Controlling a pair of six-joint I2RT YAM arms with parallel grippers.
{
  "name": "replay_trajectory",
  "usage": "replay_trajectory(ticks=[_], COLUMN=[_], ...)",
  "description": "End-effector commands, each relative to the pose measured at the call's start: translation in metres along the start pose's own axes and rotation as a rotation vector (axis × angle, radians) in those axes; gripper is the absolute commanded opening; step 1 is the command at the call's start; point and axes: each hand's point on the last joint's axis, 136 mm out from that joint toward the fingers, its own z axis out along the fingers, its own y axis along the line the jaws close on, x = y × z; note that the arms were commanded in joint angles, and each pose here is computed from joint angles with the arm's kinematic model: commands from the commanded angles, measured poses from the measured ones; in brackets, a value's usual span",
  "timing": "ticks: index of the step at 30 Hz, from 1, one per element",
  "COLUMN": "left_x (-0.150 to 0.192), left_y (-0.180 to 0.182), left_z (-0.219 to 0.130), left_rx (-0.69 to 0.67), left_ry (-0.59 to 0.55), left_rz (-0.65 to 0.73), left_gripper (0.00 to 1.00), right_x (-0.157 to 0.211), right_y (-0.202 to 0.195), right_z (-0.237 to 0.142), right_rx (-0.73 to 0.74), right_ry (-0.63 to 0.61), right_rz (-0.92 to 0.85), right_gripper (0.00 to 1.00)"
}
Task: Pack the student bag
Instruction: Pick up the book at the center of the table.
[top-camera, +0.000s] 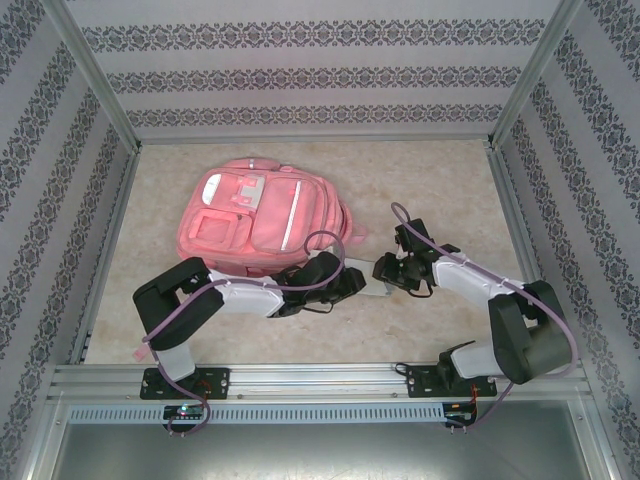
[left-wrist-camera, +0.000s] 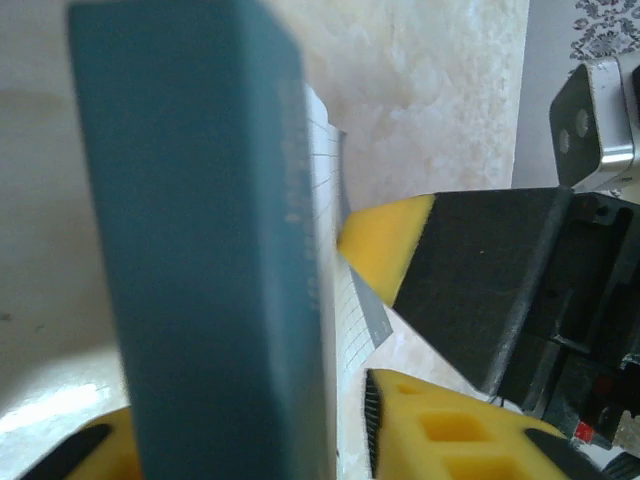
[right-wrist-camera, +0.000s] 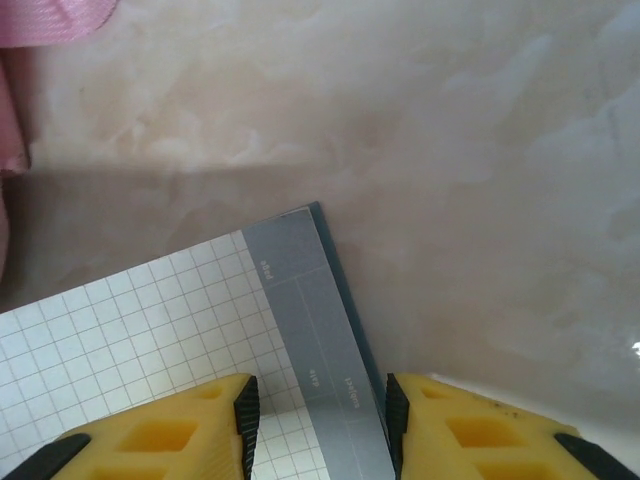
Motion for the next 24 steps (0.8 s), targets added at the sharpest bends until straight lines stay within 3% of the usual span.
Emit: replay_trajectory(ticks=[1, 4, 9, 24], left_x=[-0.002, -0.007, -0.024, -0.08], left_y=[-0.027, -0.025, -0.037, -0.106], left_z=[0.004, -0.001, -0.024, -0.089], left_rx=[0.08, 0.076, 0.083, 0.346], left_ry=[0.008, -0.003, -0.018, 0.071], left_rz=[0.031, 0.009, 0.045, 0.113], left_gripper=[0.21, 0.07, 0.0, 0.0], right_x=[0.015, 0.012, -0.004, -0.056], right_y=[0.004, 0.002, 0.006, 0.098], right_z=[-0.004, -0.012, -0.036, -0.111], right_rx=[-0.035, -0.039, -0.117, -0.721], right_ry=[0.052, 0.038, -0.042, -0.091], right_rz=[0.013, 0.019, 0.038, 0.088], right_gripper=[0.41, 0.46, 0.6, 0.72])
